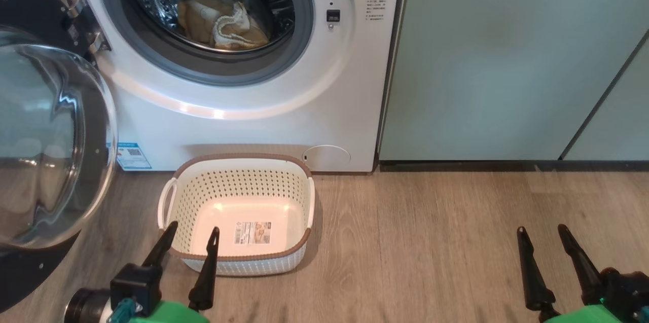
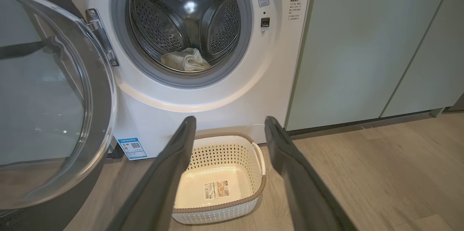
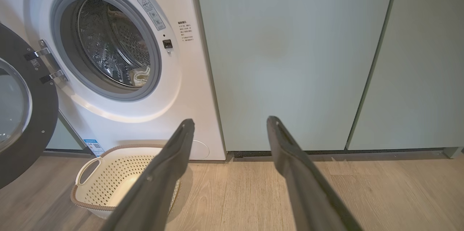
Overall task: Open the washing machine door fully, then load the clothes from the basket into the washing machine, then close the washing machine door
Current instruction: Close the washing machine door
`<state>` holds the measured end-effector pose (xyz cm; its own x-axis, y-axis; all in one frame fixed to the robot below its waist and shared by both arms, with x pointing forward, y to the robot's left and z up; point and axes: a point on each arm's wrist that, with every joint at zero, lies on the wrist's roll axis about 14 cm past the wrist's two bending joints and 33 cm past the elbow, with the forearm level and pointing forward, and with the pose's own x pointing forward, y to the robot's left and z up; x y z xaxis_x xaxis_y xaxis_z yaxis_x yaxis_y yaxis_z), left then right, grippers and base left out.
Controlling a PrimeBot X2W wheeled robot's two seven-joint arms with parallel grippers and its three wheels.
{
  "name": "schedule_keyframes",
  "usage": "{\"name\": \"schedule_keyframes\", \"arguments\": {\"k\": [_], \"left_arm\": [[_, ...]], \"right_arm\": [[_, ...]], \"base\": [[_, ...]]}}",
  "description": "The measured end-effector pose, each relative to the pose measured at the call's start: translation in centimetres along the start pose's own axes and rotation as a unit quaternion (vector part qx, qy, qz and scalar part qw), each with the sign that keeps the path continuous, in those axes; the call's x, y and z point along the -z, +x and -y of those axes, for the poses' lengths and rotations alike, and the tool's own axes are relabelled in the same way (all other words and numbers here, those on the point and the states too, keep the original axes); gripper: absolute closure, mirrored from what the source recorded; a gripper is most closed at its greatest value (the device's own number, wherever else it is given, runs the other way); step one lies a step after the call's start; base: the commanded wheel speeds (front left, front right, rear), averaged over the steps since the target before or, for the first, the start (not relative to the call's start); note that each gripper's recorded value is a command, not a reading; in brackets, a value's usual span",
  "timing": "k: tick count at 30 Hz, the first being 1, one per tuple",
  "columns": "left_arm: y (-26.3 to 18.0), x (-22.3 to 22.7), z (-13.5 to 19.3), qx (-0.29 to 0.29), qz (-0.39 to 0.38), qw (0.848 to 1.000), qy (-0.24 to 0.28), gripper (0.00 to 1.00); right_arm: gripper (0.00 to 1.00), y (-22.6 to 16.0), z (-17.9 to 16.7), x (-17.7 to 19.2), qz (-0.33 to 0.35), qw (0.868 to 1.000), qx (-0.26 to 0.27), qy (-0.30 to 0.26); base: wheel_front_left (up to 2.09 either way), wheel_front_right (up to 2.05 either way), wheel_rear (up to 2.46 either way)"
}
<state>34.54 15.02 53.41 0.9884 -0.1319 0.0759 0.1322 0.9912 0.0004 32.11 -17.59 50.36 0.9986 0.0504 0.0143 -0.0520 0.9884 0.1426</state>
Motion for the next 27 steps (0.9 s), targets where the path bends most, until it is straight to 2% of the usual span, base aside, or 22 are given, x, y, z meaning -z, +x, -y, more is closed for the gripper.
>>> {"name": "schedule_keyframes", "arguments": {"k": [27], "left_arm": [[-0.68,-0.46,-1.05,-0.018,0.009,1.000,0.002,0.00]], "right_arm": [[0.00,0.56,-0.65,0.04,0.000,1.000,-0.013,0.000]], "base": [[-0.03,0.03,0.00]]}}
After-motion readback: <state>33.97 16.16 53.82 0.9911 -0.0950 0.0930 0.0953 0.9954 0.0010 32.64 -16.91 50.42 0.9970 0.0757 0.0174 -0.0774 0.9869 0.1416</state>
